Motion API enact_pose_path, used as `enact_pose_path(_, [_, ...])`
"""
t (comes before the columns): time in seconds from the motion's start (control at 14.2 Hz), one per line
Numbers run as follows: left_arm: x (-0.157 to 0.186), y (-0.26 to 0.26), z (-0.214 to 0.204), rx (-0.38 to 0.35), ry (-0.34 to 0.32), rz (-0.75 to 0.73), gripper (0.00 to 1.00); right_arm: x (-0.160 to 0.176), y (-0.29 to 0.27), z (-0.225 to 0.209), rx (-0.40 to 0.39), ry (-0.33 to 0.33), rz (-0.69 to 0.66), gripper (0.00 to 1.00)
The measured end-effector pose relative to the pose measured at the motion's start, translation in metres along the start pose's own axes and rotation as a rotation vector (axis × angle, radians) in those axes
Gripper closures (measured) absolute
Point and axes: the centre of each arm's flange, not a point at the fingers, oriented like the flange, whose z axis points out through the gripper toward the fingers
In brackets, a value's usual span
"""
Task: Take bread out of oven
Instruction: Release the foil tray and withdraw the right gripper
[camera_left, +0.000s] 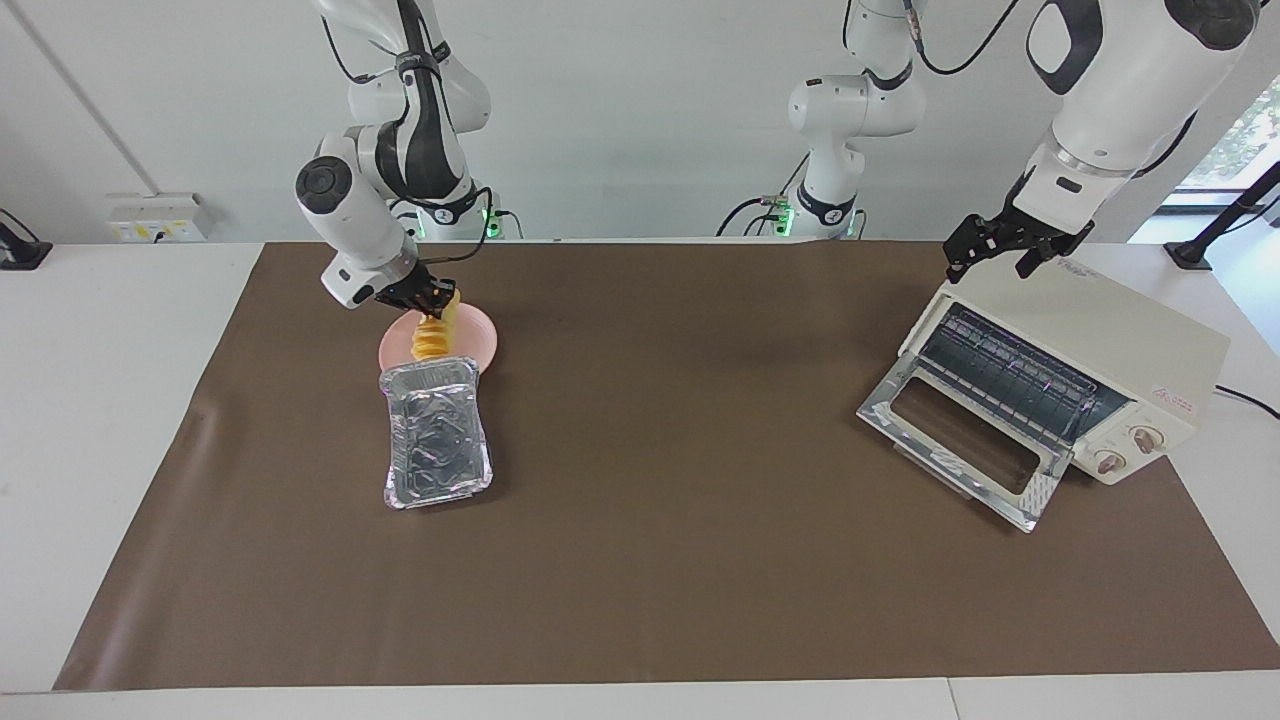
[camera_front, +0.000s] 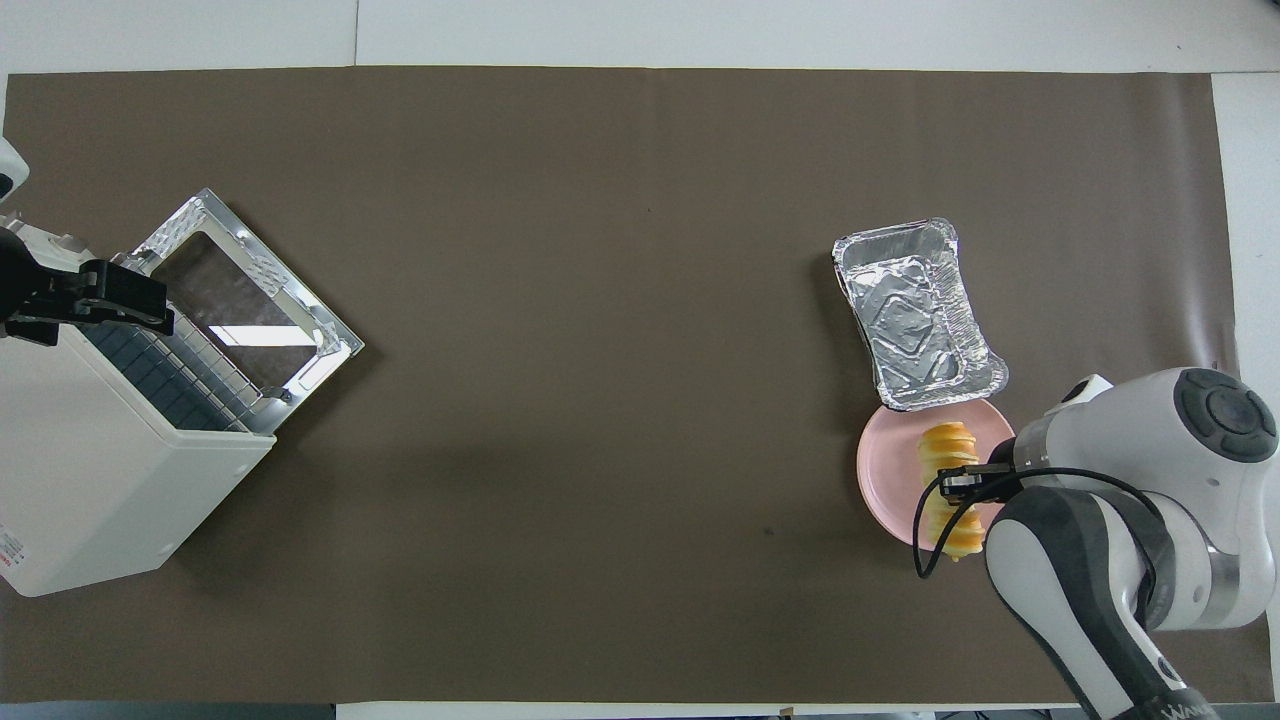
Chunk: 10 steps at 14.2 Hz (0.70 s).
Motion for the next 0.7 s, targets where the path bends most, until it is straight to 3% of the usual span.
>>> enact_pose_path(0.14, [0.000, 0.000, 0.000, 0.000, 0.000, 0.000, 0.00, 0.005, 0.000, 0.008, 0.000, -0.001, 0.001, 0.86])
enact_pose_path(0.42, [0.000, 0.000, 0.000, 0.000, 0.000, 0.000, 0.00, 0.014, -0.003, -0.006, 0.002, 0.023, -0.004, 0.40])
enact_pose_path(0.7, [0.000, 0.000, 0.000, 0.000, 0.000, 0.000, 0.00, 0.030, -0.012, -0.061, 0.010, 0.063, -0.021, 0.00])
